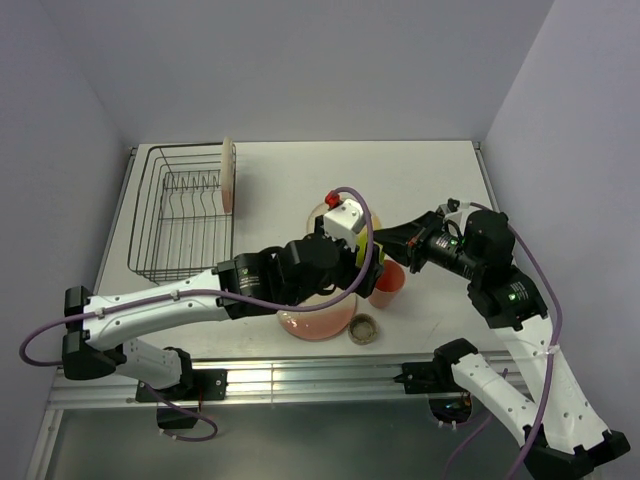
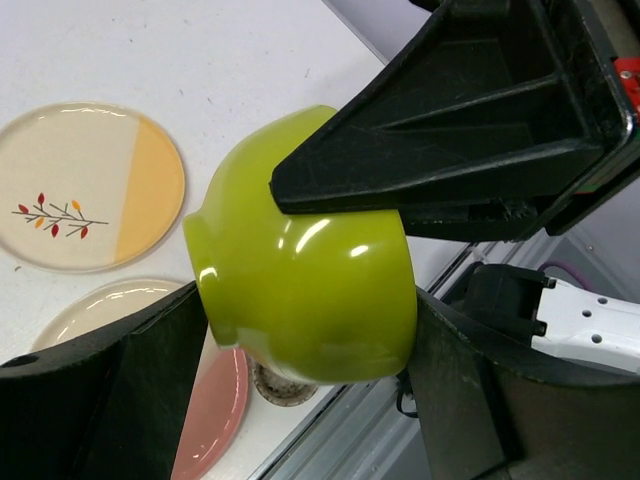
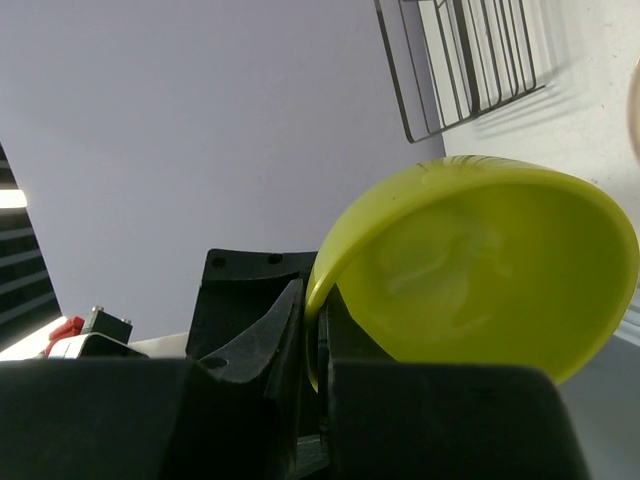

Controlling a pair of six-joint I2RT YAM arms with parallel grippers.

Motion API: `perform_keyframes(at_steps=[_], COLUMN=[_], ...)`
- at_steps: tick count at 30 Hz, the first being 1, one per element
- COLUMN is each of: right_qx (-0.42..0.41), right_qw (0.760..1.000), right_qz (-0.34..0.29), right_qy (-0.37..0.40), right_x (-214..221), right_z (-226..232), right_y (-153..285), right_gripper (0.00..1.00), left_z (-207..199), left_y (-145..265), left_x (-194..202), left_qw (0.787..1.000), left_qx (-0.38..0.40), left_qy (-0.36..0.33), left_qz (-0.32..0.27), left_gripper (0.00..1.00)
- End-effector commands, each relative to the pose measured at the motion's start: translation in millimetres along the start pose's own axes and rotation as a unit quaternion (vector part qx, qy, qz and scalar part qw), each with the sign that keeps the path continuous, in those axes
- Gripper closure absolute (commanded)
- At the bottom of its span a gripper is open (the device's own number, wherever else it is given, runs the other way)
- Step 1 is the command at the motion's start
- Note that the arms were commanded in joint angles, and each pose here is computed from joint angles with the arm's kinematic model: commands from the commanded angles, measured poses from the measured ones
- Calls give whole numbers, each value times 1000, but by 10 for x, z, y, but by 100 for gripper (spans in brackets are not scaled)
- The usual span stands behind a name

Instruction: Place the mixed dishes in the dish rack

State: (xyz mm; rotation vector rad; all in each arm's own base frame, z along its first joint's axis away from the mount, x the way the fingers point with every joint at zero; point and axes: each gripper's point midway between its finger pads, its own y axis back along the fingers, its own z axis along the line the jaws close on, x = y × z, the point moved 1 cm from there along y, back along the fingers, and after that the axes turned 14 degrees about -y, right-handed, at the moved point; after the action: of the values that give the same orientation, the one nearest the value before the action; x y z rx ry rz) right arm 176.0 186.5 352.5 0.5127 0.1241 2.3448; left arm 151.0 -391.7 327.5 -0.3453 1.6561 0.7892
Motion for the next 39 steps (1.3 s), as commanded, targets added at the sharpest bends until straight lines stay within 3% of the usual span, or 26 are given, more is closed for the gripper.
perform_keyframes(at_steps=[1, 10, 11, 16, 19, 25, 31, 35, 37, 39], right_qx=[-52, -53, -55, -56, -53, -48, -44, -38, -25, -10], right_qw=[998, 998, 998, 997, 997, 996, 996, 996, 996, 996], right_qz=[20, 7, 5, -8, -9, -10, -9, -14, -20, -27], right_qy=[28, 36, 37, 49, 58, 74, 83, 85, 88, 88], right_x=[145, 130, 129, 118, 125, 120, 107, 90, 68, 45], right_z=[304, 335, 346, 373, 390, 385, 367, 353, 314, 251], right_y=[99, 126, 134, 172, 179, 169, 144, 143, 142, 153], right_gripper=[100, 100, 100, 100, 95, 82, 54, 30, 21, 20], left_z=[-61, -43, -26, -10, -4, 34, 135, 216, 296, 402], left_y=[-24, -97, -105, -141, -152, -124, -44, -14, 15, 60], left_x=[-204, -174, -162, -145, -140, -126, -164, -173, -184, -203], left_qw=[1000, 1000, 1000, 1000, 1000, 1000, 999, 999, 998, 998], left_qx=[10, -7, -13, -23, -27, -30, -33, -44, -55, -67], left_qy=[14, 15, 14, 11, 10, 6, 9, 9, 12, 14], left_qz=[-19, -8, -6, 1, 3, 1, -6, -8, -10, -12], left_gripper=[19, 42, 50, 70, 100, 100, 100, 100, 100, 100])
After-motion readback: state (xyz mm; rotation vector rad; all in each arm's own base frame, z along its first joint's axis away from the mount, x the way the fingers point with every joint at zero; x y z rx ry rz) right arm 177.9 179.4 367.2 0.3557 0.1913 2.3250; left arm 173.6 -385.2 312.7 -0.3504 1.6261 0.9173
